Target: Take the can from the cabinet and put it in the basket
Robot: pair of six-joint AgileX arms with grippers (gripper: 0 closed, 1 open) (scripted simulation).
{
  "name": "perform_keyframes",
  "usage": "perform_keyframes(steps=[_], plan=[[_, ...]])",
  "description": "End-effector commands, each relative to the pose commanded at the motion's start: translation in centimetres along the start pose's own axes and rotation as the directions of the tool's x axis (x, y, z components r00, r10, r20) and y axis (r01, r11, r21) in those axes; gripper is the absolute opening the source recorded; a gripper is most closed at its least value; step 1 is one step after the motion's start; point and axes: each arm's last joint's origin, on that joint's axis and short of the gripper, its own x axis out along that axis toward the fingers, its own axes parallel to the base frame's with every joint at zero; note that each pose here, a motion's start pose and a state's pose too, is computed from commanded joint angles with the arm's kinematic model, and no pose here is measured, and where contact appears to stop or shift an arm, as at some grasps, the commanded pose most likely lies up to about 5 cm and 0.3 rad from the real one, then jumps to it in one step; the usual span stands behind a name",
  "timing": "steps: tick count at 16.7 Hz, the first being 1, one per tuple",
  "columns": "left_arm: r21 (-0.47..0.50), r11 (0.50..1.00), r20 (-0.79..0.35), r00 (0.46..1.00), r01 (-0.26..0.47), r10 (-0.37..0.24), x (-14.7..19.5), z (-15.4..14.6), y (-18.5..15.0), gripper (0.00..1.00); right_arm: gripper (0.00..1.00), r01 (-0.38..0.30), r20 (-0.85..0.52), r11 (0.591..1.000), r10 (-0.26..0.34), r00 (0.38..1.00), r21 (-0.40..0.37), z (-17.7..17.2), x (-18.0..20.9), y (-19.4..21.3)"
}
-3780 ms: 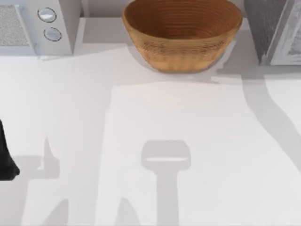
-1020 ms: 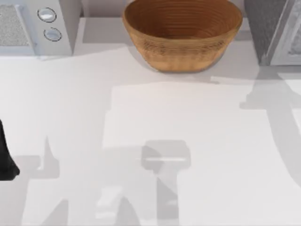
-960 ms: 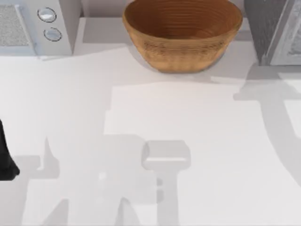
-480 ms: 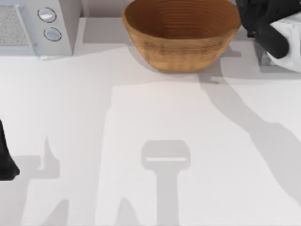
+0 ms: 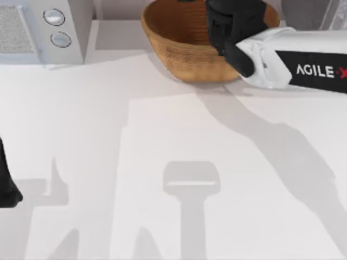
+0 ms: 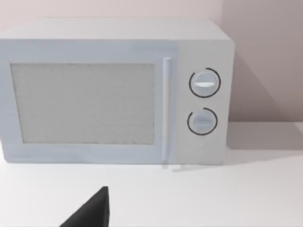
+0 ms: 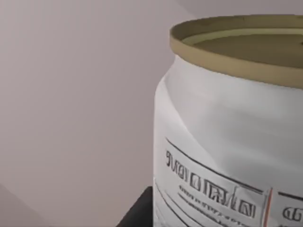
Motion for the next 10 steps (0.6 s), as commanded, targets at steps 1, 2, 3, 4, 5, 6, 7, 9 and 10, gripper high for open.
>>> perform_keyframes(steps=[1,2,3,4,5,6,7,9,10], plan=[[0.0,1.0,0.0,1.0,0.0,0.0,0.0,0.0,0.0,1.0,0.0,0.0,0.0,1.0,0.0,1.0,0.0,0.0,0.0,0.0],[0.0,1.0,0.0,1.0,0.0,0.0,0.0,0.0,0.0,1.0,0.0,0.0,0.0,1.0,0.0,1.0,0.0,0.0,0.0,0.0],[0.0,1.0,0.0,1.0,0.0,0.0,0.0,0.0,0.0,1.0,0.0,0.0,0.0,1.0,0.0,1.0,0.0,0.0,0.0,0.0],[0.0,1.0,0.0,1.0,0.0,0.0,0.0,0.0,0.0,1.0,0.0,0.002,-0.013,1.0,-0.002,1.0,-0.006,-0.5,0.1,-0.2],[0.0,1.0,0.0,1.0,0.0,0.0,0.0,0.0,0.0,1.0,0.0,0.001,-0.012,1.0,-0.001,1.0,-0.005,-0.5,0.2,-0.2],[0.0,1.0,0.0,1.0,0.0,0.0,0.0,0.0,0.0,1.0,0.0,0.001,-0.011,1.0,-0.001,1.0,-0.005,-0.6,0.4,-0.1],[0.0,1.0,0.0,1.0,0.0,0.0,0.0,0.0,0.0,1.0,0.0,0.001,-0.009,1.0,-0.001,1.0,-0.004,-0.7,0.8,-0.1],[0.0,1.0,0.0,1.0,0.0,0.0,0.0,0.0,0.0,1.0,0.0,0.001,-0.004,1.0,-0.001,1.0,-0.002,-0.9,1.7,0.0],[0.0,1.0,0.0,1.0,0.0,0.0,0.0,0.0,0.0,1.0,0.0,0.0,-0.001,1.0,0.0,1.0,-0.001,-0.9,2.0,0.0]])
